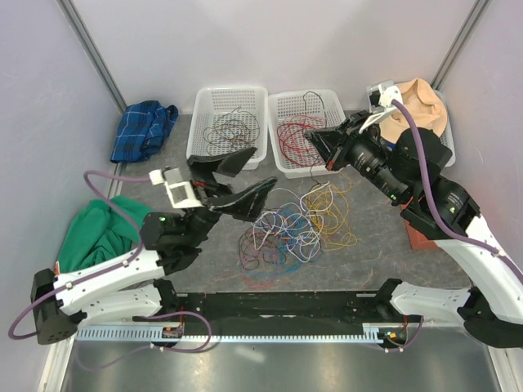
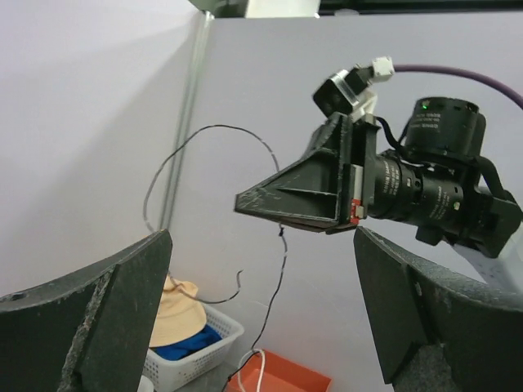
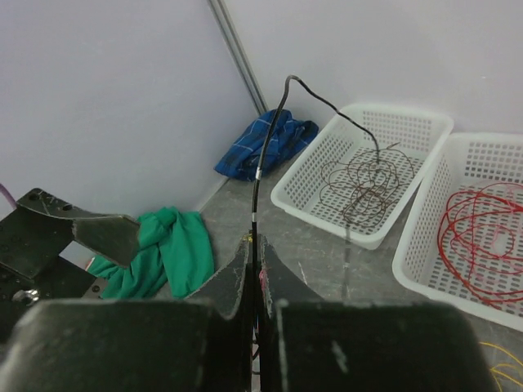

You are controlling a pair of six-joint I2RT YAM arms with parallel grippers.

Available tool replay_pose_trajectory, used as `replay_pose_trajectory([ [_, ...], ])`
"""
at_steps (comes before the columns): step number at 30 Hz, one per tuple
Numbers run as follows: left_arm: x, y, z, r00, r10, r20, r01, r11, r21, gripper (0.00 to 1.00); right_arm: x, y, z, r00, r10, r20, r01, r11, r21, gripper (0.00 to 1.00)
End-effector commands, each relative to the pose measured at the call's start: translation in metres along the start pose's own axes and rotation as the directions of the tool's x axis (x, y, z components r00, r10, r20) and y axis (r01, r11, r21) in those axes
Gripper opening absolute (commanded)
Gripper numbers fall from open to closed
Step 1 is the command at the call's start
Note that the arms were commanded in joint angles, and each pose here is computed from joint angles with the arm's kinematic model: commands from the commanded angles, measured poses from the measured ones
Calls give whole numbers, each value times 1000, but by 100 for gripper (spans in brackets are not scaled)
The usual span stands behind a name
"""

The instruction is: Untangle the cables

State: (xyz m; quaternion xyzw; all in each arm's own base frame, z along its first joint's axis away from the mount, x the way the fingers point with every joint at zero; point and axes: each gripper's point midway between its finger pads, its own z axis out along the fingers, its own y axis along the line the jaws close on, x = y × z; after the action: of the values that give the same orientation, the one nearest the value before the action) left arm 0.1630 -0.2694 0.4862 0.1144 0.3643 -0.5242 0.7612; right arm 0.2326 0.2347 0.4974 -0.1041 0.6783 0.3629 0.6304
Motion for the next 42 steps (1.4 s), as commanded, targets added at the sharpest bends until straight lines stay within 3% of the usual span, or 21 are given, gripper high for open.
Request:
replay_pose_trajectory([
  [1, 51, -21, 13, 990, 62, -128, -43, 988, 149, 100, -5, 12, 1, 999, 38, 11, -37, 998, -55, 0],
  [5, 79, -34, 15, 978, 80, -190, -32, 969, 247, 100, -5, 15, 0, 999, 42, 8, -42, 997, -65, 0],
  [22, 111, -6, 34, 968, 134, -213, -106, 985, 137, 98, 3, 20, -2, 998, 56, -13, -57, 993, -103, 0],
  [25, 115, -4, 42, 967, 139, -214, -112, 984, 137, 81, 6, 20, -3, 998, 58, -18, -60, 993, -106, 0],
  [26, 114, -3, 45, 967, 139, -213, -111, 985, 135, 60, 7, 19, -3, 998, 56, -19, -58, 993, -102, 0],
  [27, 114, -3, 45, 967, 139, -211, -113, 985, 133, 48, 8, 19, -4, 998, 56, -19, -58, 993, -102, 0],
  [28, 114, -2, 45, 967, 138, -213, -112, 985, 128, 19, 8, 17, -5, 998, 56, -17, -58, 994, -97, 0],
  [29, 114, 0, 44, 966, 138, -218, -114, 986, 119, 2, 10, 16, -5, 998, 53, -17, -55, 994, -91, 0],
  [33, 103, 8, 36, 966, 120, -229, -109, 992, 62, 2, 9, 9, -12, 999, 46, 1, -46, 997, -69, 0],
  [34, 98, 11, 37, 966, 114, -231, -109, 993, 33, 2, 9, 7, -13, 999, 40, 5, -40, 997, -65, 3],
  [35, 94, 14, 38, 965, 110, -239, -110, 994, 13, 2, 12, 4, -13, 999, 39, 9, -38, 998, -52, 36],
  [36, 105, 20, 31, 944, 87, -319, -100, 995, -22, 2, 10, 1, -18, 999, 42, 22, -41, 998, -43, 50],
  [37, 81, 23, 43, 952, 72, -296, -95, 994, -62, 2, 16, -4, -18, 999, 40, 16, -40, 999, -27, 61],
  [38, 80, 27, 44, 942, 53, -332, -86, 993, -86, 2, 11, -9, -25, 998, 43, 42, -43, 999, -3, 80],
  [39, 85, 33, 39, 919, 15, -395, -71, 989, -129, 2, 13, -12, -27, 998, 43, 45, -43, 999, 7, 87],
  [40, 62, 34, 50, 930, 6, -368, -66, 987, -149, 2, 22, -18, -28, 999, 37, 35, -38, 999, 25, 94],
  [42, 44, 35, 56, 932, 4, -363, -70, 983, -167, 2, 20, -26, -40, 998, 32, 63, -35, 998, 52, 98],
])
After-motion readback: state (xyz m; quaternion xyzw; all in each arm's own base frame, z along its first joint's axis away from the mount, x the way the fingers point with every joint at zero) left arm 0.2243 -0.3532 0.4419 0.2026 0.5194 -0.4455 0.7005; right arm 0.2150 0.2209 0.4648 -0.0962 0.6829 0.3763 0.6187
